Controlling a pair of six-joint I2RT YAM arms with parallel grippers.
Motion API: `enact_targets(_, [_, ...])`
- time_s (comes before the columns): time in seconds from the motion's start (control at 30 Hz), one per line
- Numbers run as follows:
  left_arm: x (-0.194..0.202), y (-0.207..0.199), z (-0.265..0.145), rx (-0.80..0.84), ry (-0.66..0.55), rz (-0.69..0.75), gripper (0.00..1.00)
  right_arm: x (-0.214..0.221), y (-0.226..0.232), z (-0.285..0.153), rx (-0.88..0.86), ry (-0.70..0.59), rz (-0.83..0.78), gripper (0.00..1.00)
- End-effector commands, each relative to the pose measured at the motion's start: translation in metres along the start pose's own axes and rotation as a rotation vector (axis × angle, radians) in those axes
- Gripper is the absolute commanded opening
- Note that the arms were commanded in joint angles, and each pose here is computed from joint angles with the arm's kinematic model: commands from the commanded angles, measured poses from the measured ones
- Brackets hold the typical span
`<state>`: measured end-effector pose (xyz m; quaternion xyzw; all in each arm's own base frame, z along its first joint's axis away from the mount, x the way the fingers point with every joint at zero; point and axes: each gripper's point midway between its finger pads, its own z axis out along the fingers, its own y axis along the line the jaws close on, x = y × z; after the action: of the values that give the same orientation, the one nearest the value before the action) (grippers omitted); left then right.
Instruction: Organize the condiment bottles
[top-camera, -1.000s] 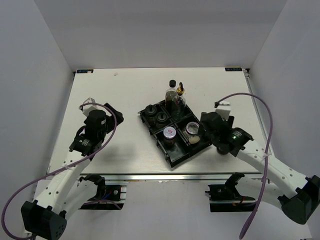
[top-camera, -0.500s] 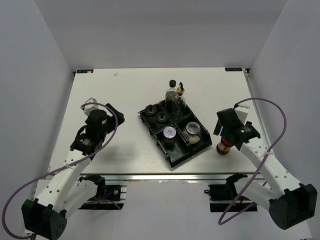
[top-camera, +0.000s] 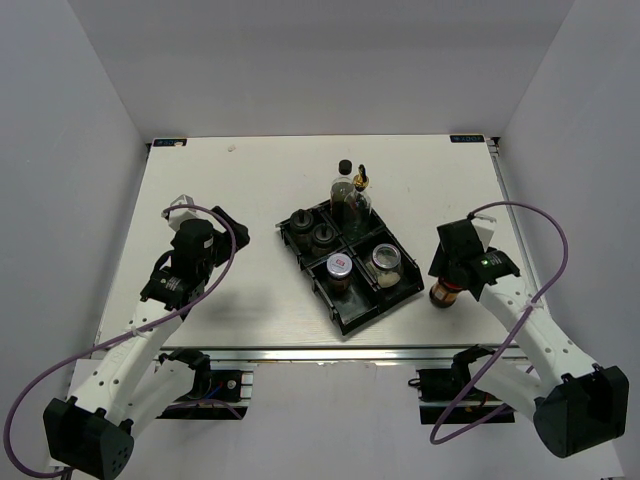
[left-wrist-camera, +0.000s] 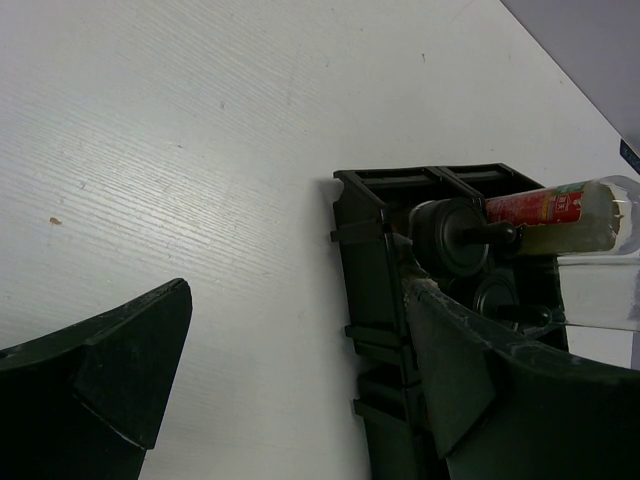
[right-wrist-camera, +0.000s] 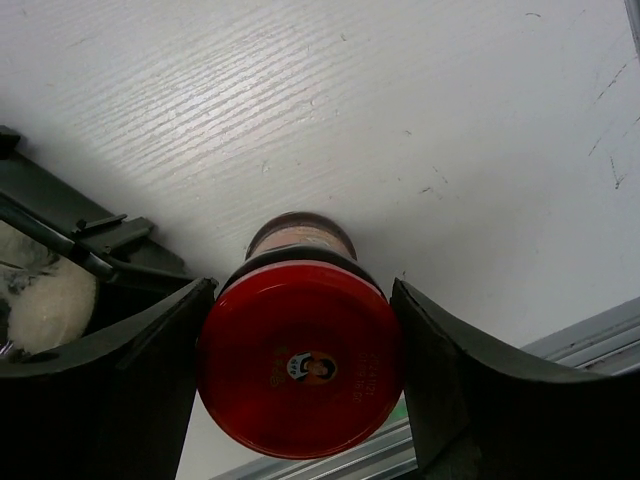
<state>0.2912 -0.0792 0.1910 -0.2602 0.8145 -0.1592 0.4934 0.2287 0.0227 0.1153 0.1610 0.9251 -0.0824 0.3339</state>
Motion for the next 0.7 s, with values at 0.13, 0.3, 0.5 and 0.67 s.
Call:
enact_targets(0.13, [-0.006, -0.005, -0.002, 0.029, -0.02, -0.005, 0.98, -0.047, 0.006, -0.042, -0.115, -0.157, 0.054, 0.14])
enact_targets(0.3, [-0.007, -0.006, -0.005, 0.037, -0.027, -0.009, 0.98, -0.084, 0.009, -0.082, -0.206, -0.273, 0.069, 0.0])
enact_targets(0.5, [-0.011, -0.005, -0.007, 0.032, -0.042, -0.016, 0.98, -0.116, 0.035, -0.127, -0.394, -0.33, 0.021, 0.0])
enact_targets(0.67, [-0.013, -0.003, -0.007, 0.019, -0.051, -0.018, 0.98, -0.118, 0.085, -0.167, -0.72, -0.324, -0.127, 0.0])
